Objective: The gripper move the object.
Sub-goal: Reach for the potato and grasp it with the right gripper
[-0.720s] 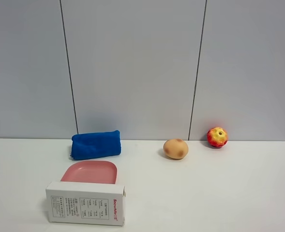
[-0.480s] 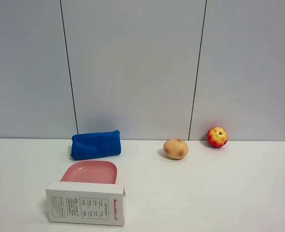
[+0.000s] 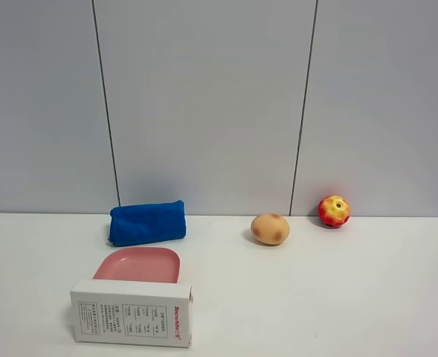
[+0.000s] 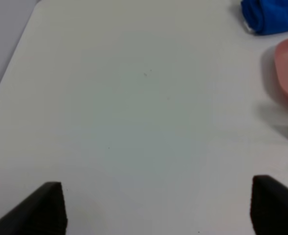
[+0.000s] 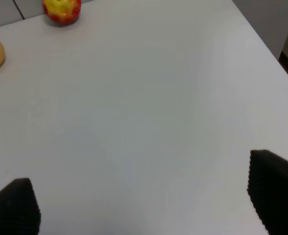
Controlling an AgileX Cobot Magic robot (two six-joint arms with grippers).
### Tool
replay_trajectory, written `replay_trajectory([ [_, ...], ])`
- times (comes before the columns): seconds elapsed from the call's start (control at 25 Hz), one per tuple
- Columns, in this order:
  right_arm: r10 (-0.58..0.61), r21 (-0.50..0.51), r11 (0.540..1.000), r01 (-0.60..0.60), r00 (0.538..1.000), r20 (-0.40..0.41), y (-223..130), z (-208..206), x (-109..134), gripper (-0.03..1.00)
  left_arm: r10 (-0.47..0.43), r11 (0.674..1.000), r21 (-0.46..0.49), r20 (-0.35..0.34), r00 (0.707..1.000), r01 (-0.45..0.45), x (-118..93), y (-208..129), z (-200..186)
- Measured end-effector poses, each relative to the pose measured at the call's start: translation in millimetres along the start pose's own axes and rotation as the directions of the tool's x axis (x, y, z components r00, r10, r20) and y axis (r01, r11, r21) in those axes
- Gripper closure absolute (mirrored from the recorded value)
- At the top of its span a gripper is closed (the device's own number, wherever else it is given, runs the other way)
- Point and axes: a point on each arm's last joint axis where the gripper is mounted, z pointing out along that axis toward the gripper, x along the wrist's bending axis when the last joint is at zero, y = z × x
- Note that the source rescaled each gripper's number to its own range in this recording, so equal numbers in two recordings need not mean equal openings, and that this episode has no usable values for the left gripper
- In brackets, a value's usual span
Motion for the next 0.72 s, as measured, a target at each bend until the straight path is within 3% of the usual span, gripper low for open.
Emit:
replay_trajectory([
  [0.72,0.0,0.0,1.0,0.0,1.0,0.0,0.0,0.0,0.0,-0.03,0.0,1.0,0.0,0.0,1.0,0.0,0.0,0.0,0.0],
])
